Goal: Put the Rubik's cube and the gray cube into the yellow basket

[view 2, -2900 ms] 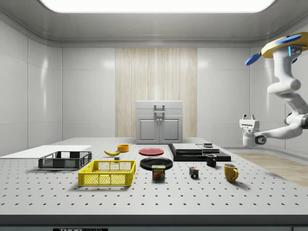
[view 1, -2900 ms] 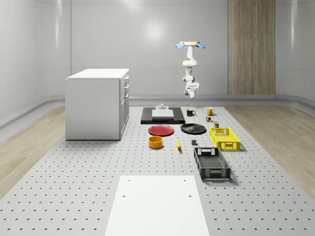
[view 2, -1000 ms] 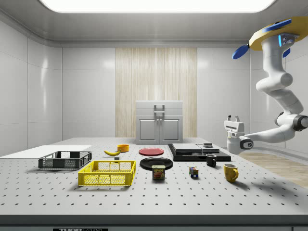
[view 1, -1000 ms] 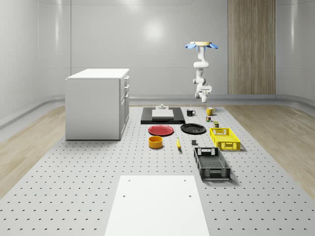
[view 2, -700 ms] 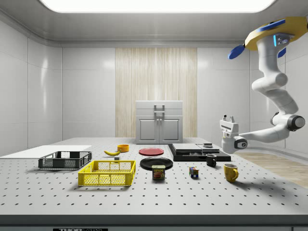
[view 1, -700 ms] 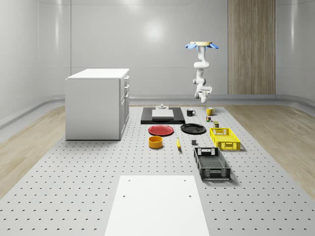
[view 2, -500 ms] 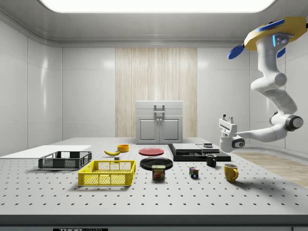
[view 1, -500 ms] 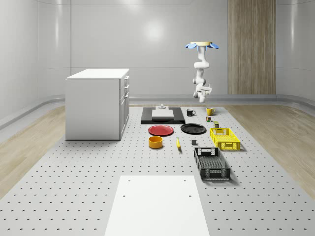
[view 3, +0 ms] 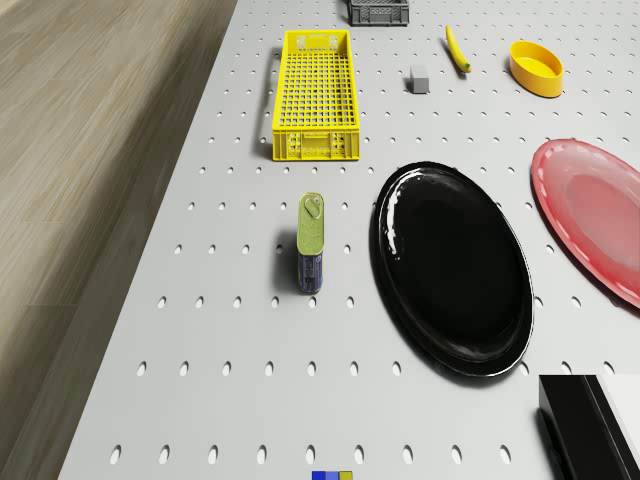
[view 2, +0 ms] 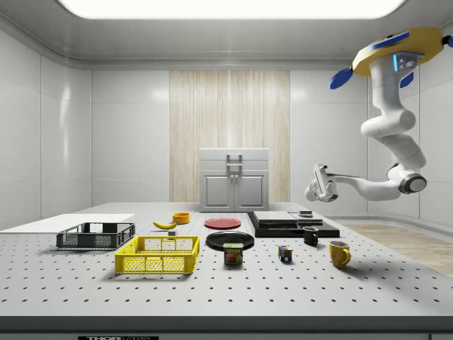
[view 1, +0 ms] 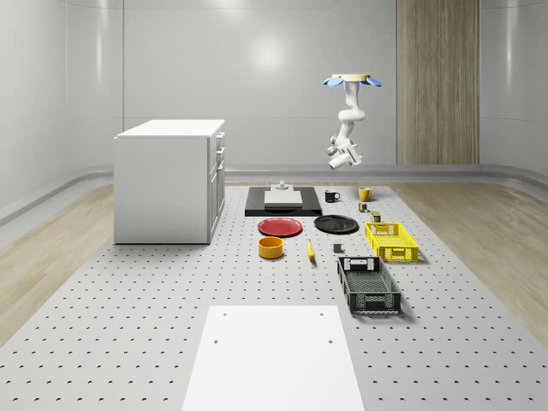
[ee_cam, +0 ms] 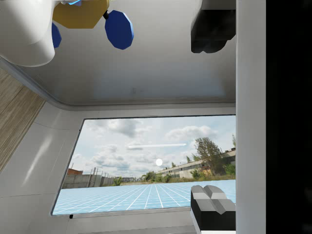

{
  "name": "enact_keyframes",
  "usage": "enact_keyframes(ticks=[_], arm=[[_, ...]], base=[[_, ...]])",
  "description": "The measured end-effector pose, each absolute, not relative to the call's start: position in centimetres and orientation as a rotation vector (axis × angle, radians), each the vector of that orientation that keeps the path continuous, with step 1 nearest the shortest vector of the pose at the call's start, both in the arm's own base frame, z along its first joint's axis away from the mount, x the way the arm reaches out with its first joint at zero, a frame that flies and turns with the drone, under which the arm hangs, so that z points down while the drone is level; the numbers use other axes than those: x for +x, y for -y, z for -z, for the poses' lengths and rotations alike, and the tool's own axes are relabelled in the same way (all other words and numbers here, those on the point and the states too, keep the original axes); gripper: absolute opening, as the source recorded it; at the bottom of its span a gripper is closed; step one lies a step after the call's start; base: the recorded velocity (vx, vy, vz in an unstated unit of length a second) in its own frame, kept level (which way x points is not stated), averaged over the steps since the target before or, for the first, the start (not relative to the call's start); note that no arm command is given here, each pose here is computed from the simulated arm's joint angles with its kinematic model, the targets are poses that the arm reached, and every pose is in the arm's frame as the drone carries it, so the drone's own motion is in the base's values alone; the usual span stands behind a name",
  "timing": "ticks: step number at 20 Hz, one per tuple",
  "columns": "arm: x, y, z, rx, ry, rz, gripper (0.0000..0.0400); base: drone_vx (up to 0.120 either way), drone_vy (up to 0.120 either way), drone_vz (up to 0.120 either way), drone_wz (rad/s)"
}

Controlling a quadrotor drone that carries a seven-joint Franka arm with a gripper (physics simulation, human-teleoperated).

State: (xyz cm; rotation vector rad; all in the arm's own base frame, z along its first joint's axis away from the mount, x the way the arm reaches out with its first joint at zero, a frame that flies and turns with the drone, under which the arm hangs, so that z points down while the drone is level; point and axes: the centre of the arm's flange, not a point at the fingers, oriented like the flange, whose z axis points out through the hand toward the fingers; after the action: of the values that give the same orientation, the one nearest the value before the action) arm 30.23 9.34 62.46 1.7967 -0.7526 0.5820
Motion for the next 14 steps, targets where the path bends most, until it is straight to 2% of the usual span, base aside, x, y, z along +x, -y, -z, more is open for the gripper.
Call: enact_keyframes(ticks=[3,7,10,14], arm=[[30.4,-9.7,-57.4,1.313,0.556,-0.691,0.04],[30.59,-6.9,-52.2,0.733,0.318,-0.765,0.04],[30.64,-4.4,-50.4,0.441,0.196,-0.782,0.04],[30.66,-2.2,-49.5,0.216,0.099,-0.786,0.04]], base=[[0.12,0.0,-0.12,0.0],[0.12,0.0,-0.12,0.0],[0.12,0.0,-0.12,0.0],[0.12,0.0,-0.12,0.0]])
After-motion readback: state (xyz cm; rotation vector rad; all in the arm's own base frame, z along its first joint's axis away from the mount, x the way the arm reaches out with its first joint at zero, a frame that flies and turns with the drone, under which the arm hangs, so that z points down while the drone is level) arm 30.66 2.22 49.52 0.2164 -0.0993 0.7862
